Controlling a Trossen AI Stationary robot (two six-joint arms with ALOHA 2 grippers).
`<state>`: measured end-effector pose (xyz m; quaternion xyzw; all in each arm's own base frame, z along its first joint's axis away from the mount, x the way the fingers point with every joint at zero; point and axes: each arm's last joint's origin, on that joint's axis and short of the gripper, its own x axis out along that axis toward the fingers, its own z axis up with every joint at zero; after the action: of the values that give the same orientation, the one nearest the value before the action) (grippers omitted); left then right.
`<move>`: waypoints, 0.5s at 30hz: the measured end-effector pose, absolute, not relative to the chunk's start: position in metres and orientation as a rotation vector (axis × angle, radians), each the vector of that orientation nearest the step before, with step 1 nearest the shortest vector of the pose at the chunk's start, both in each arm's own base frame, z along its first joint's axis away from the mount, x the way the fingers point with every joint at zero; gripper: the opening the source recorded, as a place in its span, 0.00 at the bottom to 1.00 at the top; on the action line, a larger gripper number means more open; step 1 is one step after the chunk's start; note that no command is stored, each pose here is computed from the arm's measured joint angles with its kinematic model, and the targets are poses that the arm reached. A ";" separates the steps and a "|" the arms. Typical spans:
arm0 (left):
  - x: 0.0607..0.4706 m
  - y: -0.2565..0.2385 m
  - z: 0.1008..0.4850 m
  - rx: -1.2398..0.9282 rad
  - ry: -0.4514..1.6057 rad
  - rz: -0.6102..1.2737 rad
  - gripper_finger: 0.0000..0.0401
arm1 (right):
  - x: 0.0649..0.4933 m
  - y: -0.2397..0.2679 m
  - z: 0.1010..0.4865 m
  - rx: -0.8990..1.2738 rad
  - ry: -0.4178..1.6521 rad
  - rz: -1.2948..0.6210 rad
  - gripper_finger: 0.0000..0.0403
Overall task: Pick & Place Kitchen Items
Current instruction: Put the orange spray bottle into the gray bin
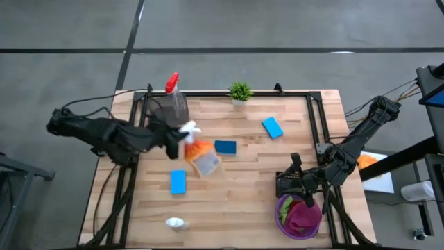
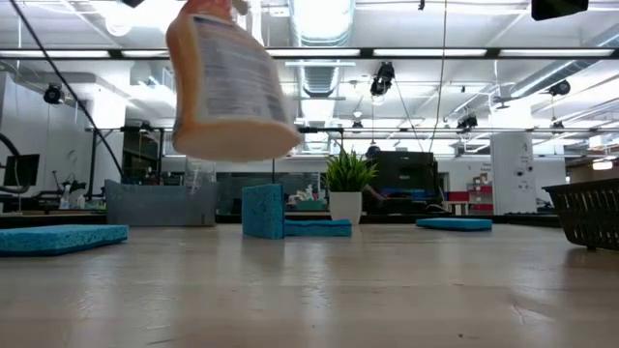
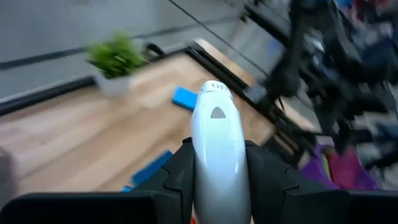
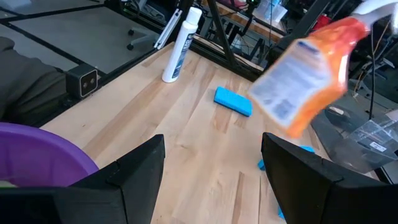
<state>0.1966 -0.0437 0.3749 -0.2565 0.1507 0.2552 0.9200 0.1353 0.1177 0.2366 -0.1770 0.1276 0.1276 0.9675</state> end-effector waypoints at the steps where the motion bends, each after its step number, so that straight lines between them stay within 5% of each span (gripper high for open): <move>1: 0.189 -0.040 0.377 -0.530 0.294 0.546 0.25 | 0.135 0.118 0.237 -0.358 0.258 0.258 0.66; 15: 0.117 -0.005 0.387 -0.515 0.261 0.890 0.25 | 0.135 0.118 0.237 -0.358 0.258 0.258 0.66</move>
<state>0.1173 -0.0049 0.3867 -0.2458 0.1246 0.4243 0.8626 0.1354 0.1176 0.2366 -0.1771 0.1276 0.1275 0.9675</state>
